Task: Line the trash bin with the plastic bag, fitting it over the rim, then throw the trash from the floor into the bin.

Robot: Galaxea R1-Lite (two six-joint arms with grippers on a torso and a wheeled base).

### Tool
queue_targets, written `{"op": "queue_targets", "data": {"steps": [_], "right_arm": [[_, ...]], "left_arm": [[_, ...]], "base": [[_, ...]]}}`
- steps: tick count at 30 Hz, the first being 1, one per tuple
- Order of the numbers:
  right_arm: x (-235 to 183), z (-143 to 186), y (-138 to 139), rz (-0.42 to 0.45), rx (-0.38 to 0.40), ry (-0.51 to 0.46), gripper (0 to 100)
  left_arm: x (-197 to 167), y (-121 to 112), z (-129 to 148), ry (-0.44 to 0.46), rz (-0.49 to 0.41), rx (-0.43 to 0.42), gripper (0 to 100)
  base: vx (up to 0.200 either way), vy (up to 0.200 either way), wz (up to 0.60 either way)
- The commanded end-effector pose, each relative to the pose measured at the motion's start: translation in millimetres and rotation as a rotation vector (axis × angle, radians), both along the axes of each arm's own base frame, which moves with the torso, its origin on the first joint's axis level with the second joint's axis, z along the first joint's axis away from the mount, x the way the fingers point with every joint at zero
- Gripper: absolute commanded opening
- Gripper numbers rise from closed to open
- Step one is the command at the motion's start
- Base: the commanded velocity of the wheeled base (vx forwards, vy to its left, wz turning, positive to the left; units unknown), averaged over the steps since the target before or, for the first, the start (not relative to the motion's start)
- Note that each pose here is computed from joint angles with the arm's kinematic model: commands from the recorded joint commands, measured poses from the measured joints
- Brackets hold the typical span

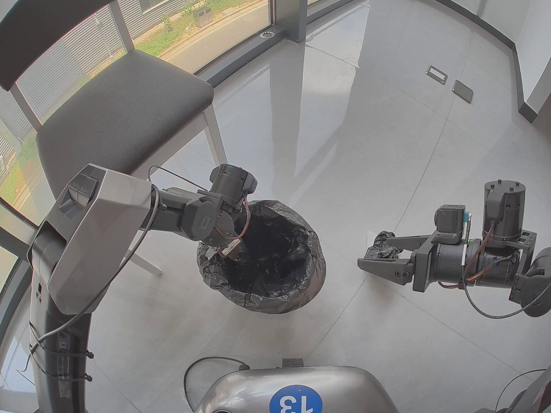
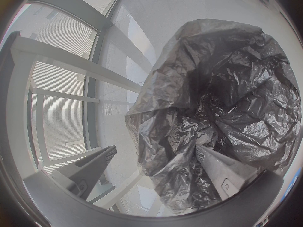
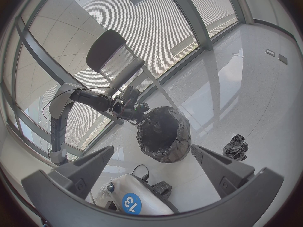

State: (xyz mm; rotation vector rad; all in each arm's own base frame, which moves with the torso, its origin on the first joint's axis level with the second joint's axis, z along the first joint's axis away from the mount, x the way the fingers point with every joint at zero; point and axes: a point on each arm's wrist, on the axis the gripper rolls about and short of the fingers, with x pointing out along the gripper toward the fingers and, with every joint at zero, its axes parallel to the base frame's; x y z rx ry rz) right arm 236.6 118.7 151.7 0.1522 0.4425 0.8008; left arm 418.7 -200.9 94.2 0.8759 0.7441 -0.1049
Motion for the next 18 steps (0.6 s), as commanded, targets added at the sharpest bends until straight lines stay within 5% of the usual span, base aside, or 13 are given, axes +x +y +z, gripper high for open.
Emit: {"op": "queue_targets", "data": {"steps": [1,12,18], "right_arm": [[-1,-1,-1,-0.001,-0.002,0.003,100],[-3,-5,-6,-0.011,-0.019,0.009,100],[-4,-7,-10,-0.024,-0.022,0.016,100]], "left_arm": [[6,4,-6,-0.006,0.02,0.001,100],[6,7,-4,-0.021,0.014,0.018,100],[-7,-1,24,-0.065,-0.006,-0.019,100]], "base": [[0.0,0.0,0.0],[0.0,0.0,0.0],[0.0,0.0,0.0]]}}
